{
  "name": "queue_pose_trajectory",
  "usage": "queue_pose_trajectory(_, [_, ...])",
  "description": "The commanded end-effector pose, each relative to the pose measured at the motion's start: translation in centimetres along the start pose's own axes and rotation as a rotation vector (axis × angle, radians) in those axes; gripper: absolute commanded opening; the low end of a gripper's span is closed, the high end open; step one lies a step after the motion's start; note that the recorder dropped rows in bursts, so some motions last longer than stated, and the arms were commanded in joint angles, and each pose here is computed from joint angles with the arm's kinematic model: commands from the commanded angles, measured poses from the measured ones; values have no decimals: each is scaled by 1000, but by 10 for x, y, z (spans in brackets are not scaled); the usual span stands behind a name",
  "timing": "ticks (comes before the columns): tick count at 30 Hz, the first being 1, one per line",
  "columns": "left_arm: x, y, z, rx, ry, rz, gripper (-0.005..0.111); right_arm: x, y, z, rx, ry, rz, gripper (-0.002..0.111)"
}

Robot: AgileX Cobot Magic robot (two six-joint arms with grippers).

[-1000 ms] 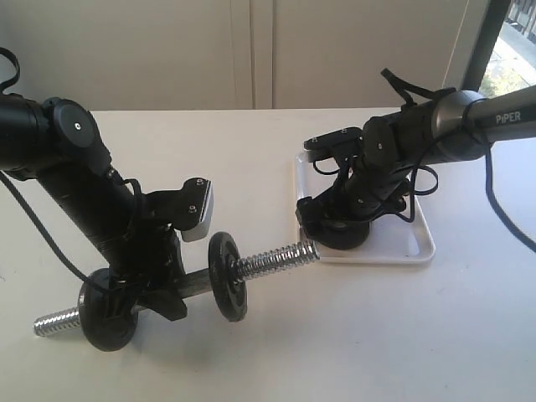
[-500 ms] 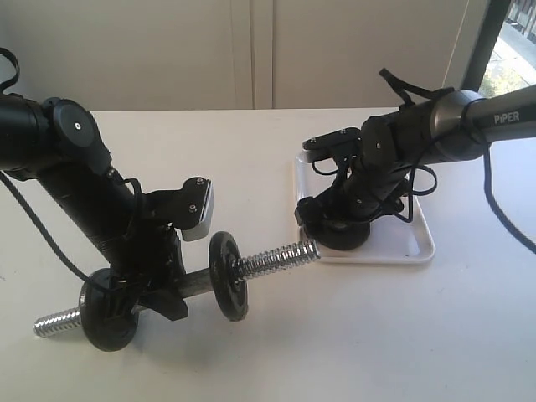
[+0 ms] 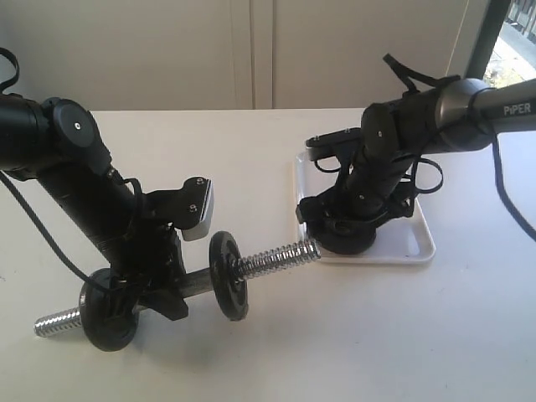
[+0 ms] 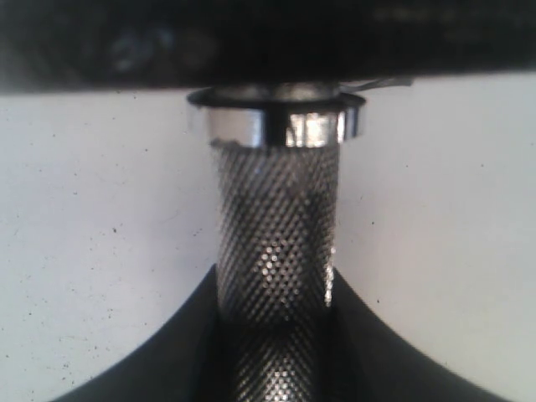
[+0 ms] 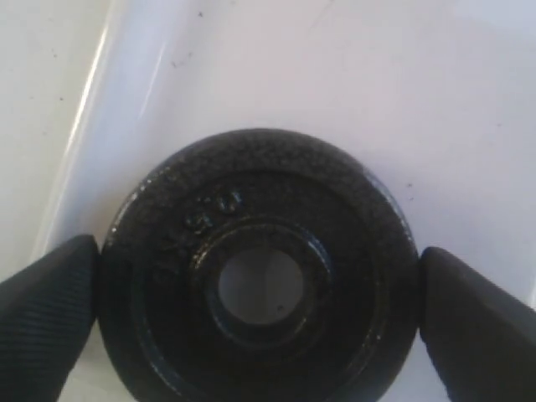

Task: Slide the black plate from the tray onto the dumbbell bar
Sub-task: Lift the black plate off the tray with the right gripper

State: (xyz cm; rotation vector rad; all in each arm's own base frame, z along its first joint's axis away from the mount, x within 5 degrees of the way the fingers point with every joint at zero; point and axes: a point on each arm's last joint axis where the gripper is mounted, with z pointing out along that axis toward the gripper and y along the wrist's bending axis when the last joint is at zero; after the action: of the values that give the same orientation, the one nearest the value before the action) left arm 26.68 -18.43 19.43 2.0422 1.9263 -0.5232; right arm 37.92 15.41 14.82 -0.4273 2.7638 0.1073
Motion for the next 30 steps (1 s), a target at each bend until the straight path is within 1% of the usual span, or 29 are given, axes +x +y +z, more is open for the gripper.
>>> queue_pose_trajectory(1, [-20, -8, -21, 5, -130, -32, 0, -18, -3, -30, -3, -77, 24, 0])
queue_pose_trajectory(7, [-20, -8, -21, 5, -130, -32, 0, -25, -16, -48, 2, -51, 69, 0])
queue_pose_trajectory(10, [-20, -8, -21, 5, -130, -32, 0, -27, -23, -57, -25, -54, 86, 0])
queue_pose_trajectory(17, [-20, -8, -21, 5, -130, -32, 0, -27, -35, -73, -246, -29, 147, 0])
queue_pose_trajectory(27, [-20, -8, -21, 5, -130, -32, 0, -15, -61, -84, -486, 69, 216, 0])
queue_pose_trajectory(30, [-20, -8, -21, 5, -130, -32, 0, -12, -66, -91, -604, 94, 223, 0])
